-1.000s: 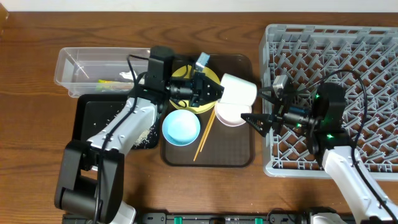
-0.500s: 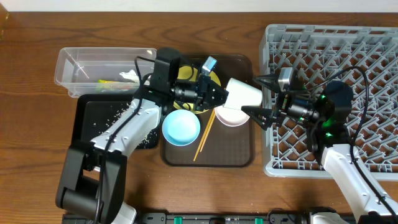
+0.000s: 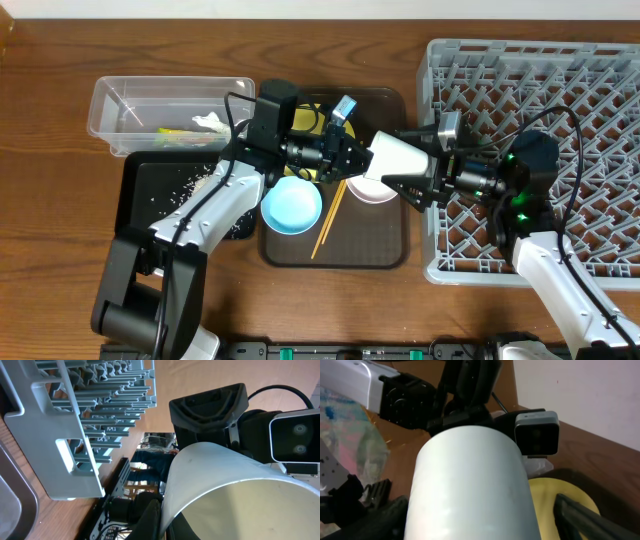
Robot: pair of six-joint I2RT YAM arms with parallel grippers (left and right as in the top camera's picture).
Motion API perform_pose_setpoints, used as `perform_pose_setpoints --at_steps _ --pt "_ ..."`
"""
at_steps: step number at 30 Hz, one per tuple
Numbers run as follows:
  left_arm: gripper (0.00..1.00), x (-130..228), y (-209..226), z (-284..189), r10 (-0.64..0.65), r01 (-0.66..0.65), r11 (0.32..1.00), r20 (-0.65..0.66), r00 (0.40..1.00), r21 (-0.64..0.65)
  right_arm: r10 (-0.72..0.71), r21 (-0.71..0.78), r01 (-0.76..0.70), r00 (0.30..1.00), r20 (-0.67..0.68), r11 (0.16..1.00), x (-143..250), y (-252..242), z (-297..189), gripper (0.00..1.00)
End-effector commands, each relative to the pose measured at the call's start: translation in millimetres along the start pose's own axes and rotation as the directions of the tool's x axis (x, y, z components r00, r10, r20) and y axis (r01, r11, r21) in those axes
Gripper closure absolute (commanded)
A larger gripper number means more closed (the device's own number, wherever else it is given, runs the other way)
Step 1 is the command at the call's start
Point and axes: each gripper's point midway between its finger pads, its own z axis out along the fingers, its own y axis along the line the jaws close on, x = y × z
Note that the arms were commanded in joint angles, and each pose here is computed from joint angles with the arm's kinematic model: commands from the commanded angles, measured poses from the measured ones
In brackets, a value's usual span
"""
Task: Sort waste into correct bins and load items into the dishwasher rack
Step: 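Hand the white cup from the left gripper to the right gripper, then place the white cup upside down in the dish rack with right gripper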
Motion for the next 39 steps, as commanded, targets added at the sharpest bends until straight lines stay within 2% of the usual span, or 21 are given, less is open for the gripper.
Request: perform_pose_setpoints --at_steps 1,13,19,24,28,32,34,36,37,39 --pt "0.94 2 -5 -1 0.002 -0.002 1.0 -0.015 1.0 0.015 0.01 -0.02 -0.01 1.0 -0.005 1.0 -2 3 2 0.12" --pt "0.94 -5 -7 -9 0.004 -0.005 1.0 0.01 1.0 0.021 0.011 -0.007 -0.011 1.0 -0.002 1.0 -2 0 -1 0.19" --pt "0.94 -5 -7 -10 0.005 -0.005 1.0 0.008 1.0 0.023 0.011 0.007 -0.011 1.0 0.003 1.0 -3 -4 -5 0.19" --pt "0.94 -5 -7 -10 0.005 -0.005 1.0 0.008 1.0 0.023 0.011 0.009 -0.011 1.0 0.003 1.0 -3 -4 -5 0.25" --pt "0.94 -5 -7 -10 0.005 -0.005 1.0 0.008 1.0 0.023 0.011 0.008 -0.011 1.0 0.003 1.0 -3 -4 -5 0.39" --pt "0.93 -5 -7 -10 0.005 -0.005 1.0 0.009 1.0 0.022 0.011 0.008 -0.011 1.0 0.003 1.0 -3 -4 -5 0.4" --pt "0.84 -6 -7 -10 0.015 -0.016 1.0 0.013 1.0 0.019 0.011 0.009 -0.011 1.0 0.003 1.0 -3 -4 -5 0.41" --pt "0.83 -6 -6 -10 0.071 -0.071 0.997 0.017 0.997 0.017 0.012 0.009 -0.012 1.0 0.003 1.0 -3 -4 -5 0.43" --pt "0.77 -7 -6 -10 0.094 -0.094 0.995 0.02 0.995 0.014 0.014 0.009 -0.014 1.0 0.002 1.0 -3 -4 -5 0.43" --pt "0.71 -9 -4 -10 0.146 -0.146 0.989 0.033 0.989 0.003 0.029 0.015 -0.029 1.0 -0.003 0.999 -1 -6 -5 0.43"
